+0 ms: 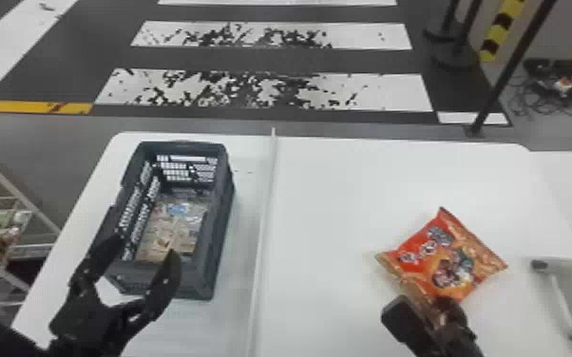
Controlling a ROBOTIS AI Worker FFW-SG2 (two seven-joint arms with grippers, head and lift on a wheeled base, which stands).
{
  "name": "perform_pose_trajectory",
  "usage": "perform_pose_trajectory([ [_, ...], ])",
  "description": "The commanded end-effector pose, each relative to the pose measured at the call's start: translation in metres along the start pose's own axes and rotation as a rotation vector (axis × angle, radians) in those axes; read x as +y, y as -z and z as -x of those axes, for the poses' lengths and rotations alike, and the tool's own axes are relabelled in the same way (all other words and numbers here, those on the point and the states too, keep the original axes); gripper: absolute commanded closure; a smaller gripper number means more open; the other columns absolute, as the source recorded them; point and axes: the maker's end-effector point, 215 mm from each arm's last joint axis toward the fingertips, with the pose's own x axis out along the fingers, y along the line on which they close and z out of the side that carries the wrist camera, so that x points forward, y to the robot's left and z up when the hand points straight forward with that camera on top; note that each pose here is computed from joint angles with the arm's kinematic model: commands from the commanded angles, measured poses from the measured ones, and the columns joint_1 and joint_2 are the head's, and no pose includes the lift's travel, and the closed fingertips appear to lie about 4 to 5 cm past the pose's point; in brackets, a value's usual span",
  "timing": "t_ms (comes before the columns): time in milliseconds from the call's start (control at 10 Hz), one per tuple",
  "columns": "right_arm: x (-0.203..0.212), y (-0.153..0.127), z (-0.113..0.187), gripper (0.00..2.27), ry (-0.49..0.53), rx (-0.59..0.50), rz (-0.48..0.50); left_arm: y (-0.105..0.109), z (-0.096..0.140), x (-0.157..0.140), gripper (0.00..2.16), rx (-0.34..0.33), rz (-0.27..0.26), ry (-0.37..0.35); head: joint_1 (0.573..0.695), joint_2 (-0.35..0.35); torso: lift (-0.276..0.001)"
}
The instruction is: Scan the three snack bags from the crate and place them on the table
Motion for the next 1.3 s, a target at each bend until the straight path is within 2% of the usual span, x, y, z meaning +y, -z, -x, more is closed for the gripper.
perform_pose_trajectory([
  [0,-0.001,0.003,-0.002,2.22,0.001,0.007,0.007,-0.002,0.002,0.001,0.06,-0.012,-0.003,0.003,0.695,0.027,-0.037],
  [300,-0.012,-0.025,0.003,2.22,0.014,-0.146,-0.066,-0.003,0.002,0.001,0.06,-0.015,-0.007,0.005,0.695,0.034,-0.037],
  [400,-0.024,-0.04,0.015,2.23,0.013,-0.22,-0.143,-0.003,0.002,0.001,0.06,-0.015,-0.007,0.005,0.695,0.039,-0.037],
  [500,-0.045,-0.069,0.035,2.23,0.0,-0.354,-0.267,-0.003,0.002,0.001,0.06,-0.015,-0.007,0.005,0.695,0.046,-0.037],
  [600,-0.076,-0.094,0.061,2.23,-0.061,-0.504,-0.487,-0.004,0.001,-0.001,0.06,-0.017,-0.003,0.006,0.695,0.059,-0.037],
  [700,-0.112,-0.104,0.081,2.24,-0.15,-0.626,-0.766,-0.004,0.0,-0.003,0.06,-0.021,0.0,0.009,0.695,0.08,-0.037],
  [800,-0.132,-0.1,0.089,2.24,-0.239,-0.69,-1.008,-0.004,-0.002,-0.006,0.06,-0.022,0.0,0.014,0.695,0.086,-0.037],
  [900,-0.144,-0.094,0.092,2.24,-0.286,-0.721,-1.159,-0.004,-0.003,-0.008,0.06,-0.021,-0.002,0.02,0.695,0.077,-0.037],
  [1000,-0.139,-0.081,0.087,2.24,-0.378,-0.703,-1.324,-0.004,-0.003,-0.008,0.06,-0.02,-0.003,0.021,0.695,0.037,-0.037],
  [1200,-0.095,-0.051,0.061,2.24,-0.677,-0.535,-1.707,-0.005,-0.003,-0.008,0.06,-0.022,-0.011,0.021,0.695,-0.012,-0.037],
])
